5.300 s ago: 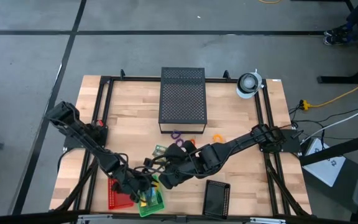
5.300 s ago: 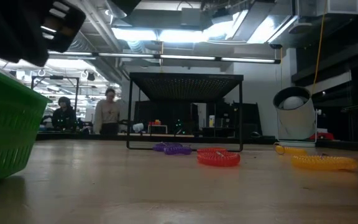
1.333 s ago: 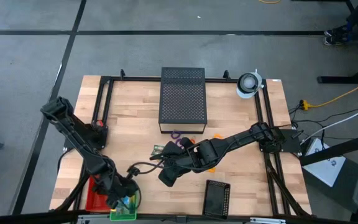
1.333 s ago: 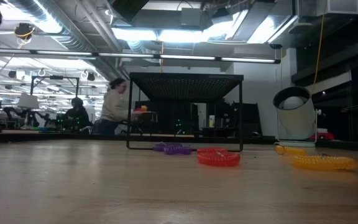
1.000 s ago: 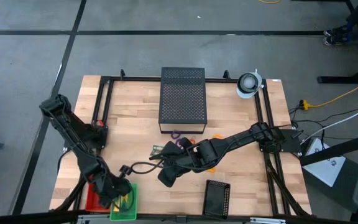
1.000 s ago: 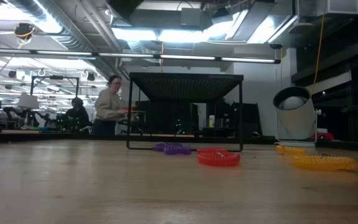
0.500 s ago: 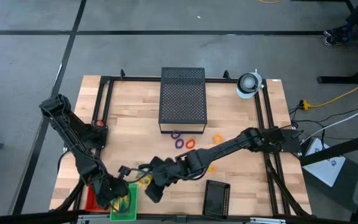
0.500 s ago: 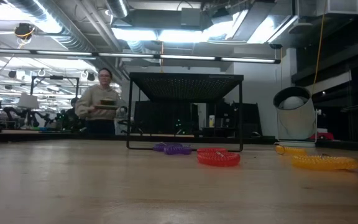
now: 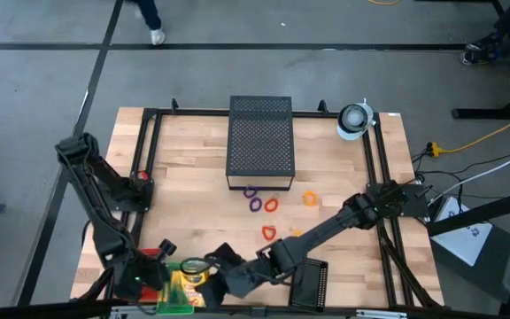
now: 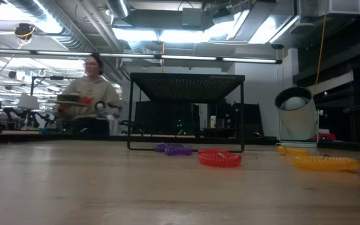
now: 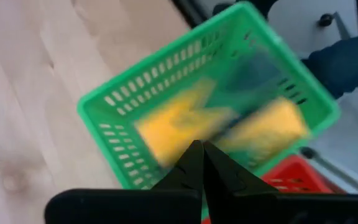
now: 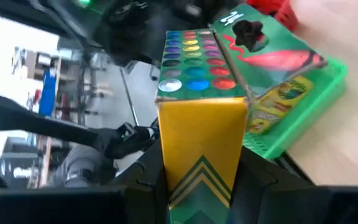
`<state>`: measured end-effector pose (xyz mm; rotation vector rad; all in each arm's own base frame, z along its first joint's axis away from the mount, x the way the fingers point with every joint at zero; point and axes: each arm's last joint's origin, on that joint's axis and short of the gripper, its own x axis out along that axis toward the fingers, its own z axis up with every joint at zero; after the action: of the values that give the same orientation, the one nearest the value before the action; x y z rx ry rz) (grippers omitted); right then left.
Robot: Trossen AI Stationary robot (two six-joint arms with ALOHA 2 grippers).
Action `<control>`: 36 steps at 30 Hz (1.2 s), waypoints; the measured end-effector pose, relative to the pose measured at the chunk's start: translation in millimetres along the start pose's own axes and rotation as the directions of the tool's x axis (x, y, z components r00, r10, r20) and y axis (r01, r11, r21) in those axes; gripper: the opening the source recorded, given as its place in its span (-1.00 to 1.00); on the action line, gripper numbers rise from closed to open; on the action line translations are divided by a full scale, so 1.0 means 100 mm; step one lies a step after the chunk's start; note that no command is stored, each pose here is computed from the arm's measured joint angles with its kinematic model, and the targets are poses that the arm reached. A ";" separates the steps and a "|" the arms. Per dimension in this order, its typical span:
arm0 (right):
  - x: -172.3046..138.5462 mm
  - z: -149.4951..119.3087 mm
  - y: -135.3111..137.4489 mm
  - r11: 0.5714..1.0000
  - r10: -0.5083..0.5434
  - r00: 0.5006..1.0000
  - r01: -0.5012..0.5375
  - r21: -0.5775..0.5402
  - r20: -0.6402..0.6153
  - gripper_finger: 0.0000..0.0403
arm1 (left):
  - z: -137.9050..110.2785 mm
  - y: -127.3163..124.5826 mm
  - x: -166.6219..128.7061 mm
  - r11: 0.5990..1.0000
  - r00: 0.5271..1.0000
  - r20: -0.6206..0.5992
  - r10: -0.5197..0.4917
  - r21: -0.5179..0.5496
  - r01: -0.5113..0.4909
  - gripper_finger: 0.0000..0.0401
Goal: Pick & Place Office Desk Supplies
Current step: Put the crayon box into the green bin
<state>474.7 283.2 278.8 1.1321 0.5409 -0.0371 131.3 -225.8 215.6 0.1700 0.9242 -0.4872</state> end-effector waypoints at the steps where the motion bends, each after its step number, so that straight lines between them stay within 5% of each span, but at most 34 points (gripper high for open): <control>1: 0.02 -0.03 -0.02 1.000 -0.005 1.000 0.005 0.023 0.006 -0.44 | 0.00 -0.01 -0.03 1.000 1.000 0.014 -0.002 0.002 0.002 -0.99; 8: 0.17 -0.03 -0.16 0.991 -0.040 0.999 0.037 0.132 0.016 -0.44 | -0.03 -0.08 -0.09 1.000 0.999 0.034 -0.015 0.026 0.014 -0.99; 16: 0.19 -0.01 -0.19 0.990 -0.053 0.998 0.049 0.134 0.025 -0.44 | -0.01 -0.19 -0.12 0.994 0.992 0.121 -0.016 0.114 0.002 -0.99; 26: 0.20 0.09 -0.33 0.984 -0.170 0.985 0.169 0.061 0.012 -0.44 | 0.23 -0.10 -0.11 0.989 0.950 0.310 0.023 0.131 -0.067 -0.99; 32: 0.15 0.06 -0.47 0.946 -0.323 0.946 0.322 0.022 0.022 -0.44 | 0.33 -0.01 0.00 0.991 0.951 0.310 -0.008 0.132 -0.035 -0.99; 36: 0.15 0.06 -0.48 0.942 -0.335 0.941 0.336 -0.009 0.045 -0.44 | 0.34 0.02 0.18 0.990 0.961 0.277 0.012 0.129 -0.050 -0.99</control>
<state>476.0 260.2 233.7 1.0102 0.6903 -0.3511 165.6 -241.5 221.4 0.2329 0.6154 -0.5298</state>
